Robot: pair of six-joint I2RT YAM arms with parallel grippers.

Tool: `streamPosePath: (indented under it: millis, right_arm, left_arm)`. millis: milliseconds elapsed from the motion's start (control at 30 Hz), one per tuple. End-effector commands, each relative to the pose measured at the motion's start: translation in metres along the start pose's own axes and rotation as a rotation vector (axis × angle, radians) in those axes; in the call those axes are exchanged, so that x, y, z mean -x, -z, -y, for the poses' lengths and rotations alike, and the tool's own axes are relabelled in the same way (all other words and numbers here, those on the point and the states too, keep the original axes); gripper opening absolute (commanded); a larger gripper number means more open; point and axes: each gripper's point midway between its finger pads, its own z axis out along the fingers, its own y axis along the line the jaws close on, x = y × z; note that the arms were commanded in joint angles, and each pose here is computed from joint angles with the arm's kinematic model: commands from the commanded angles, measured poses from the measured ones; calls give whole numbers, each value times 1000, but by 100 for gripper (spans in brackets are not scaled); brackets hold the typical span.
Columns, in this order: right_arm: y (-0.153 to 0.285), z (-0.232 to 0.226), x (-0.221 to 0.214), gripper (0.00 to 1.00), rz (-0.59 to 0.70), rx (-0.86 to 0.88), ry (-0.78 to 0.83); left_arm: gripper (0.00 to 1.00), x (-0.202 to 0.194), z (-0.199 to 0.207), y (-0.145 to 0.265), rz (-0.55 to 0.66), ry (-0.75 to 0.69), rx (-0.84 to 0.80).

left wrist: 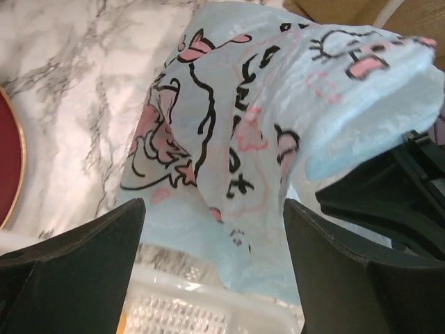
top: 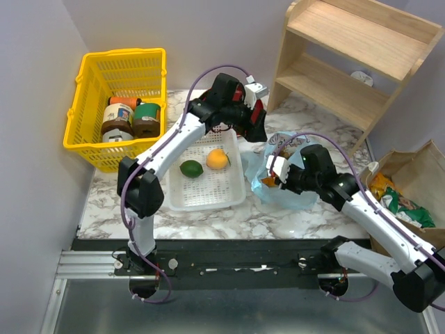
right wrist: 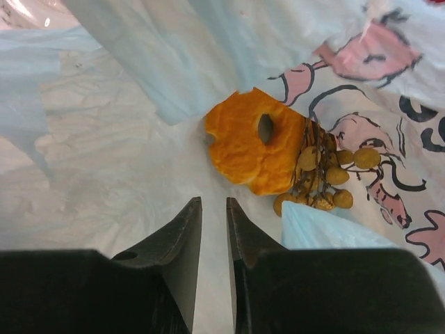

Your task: Untie the knot of the grocery bags and take out the mixed food

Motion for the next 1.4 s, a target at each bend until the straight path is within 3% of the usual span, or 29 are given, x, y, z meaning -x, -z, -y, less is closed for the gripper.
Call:
streamPosePath:
  millis: [0,100,233,367,533,600,800,933,1267,1367]
  right_arm:
    - [-1,10,-2,31,9,-74,-93]
    - [-4,18,-4,31,0,-97,-126]
    - [-11,22,9,33,33,-65,-201]
    - [-22,35,30,33,73,-53,-268]
    - [-36,68,46,27,84,-133,-401]
    - [-43,79,50,26,77,-154,-427]
    - [-57,91,55,26,72,-161,-464]
    - [-61,98,50,25,60,-204,-487]
    - [-70,133,62,23,91,-304,-582]
    - [-69,142,67,23,110,-318,-587]
  left_arm:
    - [91,-31,1,35,-91,7,122]
    - [94,-32,4,64,-41,-22,182]
    - [97,-29,44,105,76,-146,105]
    - [99,-30,87,115,152,-205,-63]
    - [99,-3,98,108,217,-256,-83]
    - [99,11,104,108,230,-202,-111]
    - [99,4,94,81,142,-110,-84]
    - [99,-23,75,45,-30,-31,-14]
    - [98,-60,43,28,-94,65,174]
    - [85,-67,51,26,-120,14,108]
